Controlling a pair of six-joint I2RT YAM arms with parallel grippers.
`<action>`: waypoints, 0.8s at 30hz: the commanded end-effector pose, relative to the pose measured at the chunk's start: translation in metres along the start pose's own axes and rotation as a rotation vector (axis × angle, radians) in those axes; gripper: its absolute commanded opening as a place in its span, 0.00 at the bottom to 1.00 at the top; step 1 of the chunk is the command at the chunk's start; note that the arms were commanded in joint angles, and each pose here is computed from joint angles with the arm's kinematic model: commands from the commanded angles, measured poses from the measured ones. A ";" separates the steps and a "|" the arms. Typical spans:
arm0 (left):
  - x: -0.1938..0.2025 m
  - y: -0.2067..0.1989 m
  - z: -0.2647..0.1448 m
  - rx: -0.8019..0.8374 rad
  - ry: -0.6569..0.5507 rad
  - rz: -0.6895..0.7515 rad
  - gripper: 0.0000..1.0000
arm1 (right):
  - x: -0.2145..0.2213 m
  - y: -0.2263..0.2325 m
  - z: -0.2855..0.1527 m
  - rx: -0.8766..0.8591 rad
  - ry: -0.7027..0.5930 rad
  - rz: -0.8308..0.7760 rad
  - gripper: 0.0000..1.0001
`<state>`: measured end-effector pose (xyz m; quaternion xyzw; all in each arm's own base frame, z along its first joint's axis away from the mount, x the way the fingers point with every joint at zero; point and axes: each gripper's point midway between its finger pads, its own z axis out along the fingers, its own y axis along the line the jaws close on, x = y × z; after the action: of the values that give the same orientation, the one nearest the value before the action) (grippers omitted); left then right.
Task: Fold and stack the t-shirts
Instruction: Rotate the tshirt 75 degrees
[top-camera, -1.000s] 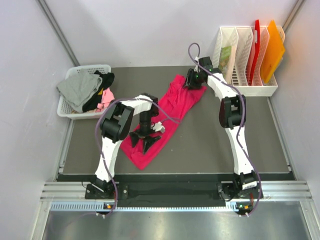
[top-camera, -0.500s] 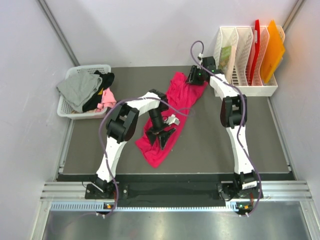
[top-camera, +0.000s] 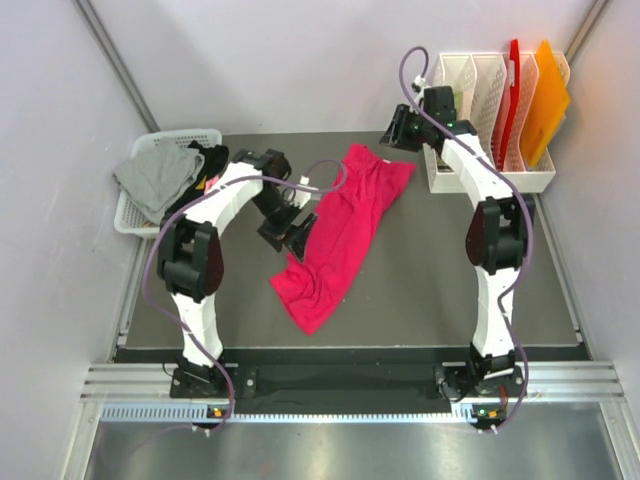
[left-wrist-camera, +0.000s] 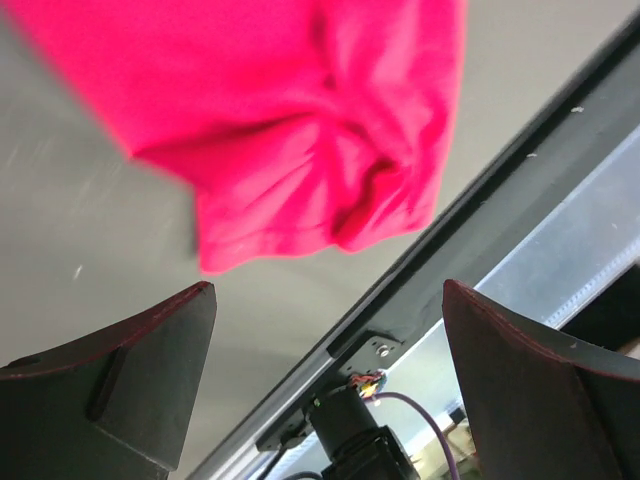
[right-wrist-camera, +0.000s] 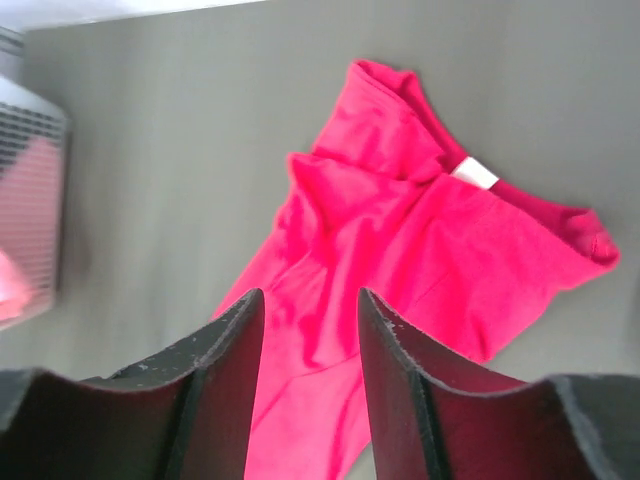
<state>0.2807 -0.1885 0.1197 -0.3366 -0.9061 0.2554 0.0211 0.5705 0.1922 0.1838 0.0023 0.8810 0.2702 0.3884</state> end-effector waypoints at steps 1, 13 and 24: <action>0.018 0.008 0.004 -0.071 0.012 -0.009 0.99 | 0.004 0.038 -0.031 -0.029 -0.004 -0.016 0.41; 0.048 0.001 0.042 0.013 0.078 0.022 0.99 | 0.075 0.070 -0.048 0.007 0.153 -0.094 0.37; 0.052 0.009 0.079 0.074 0.128 0.004 0.99 | 0.080 0.081 -0.040 0.003 0.185 -0.101 0.36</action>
<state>0.2325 -0.1857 0.0577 -0.3515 -0.8974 0.2549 0.0787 0.4638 0.2507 0.1670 -0.0543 0.9227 0.2432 0.2941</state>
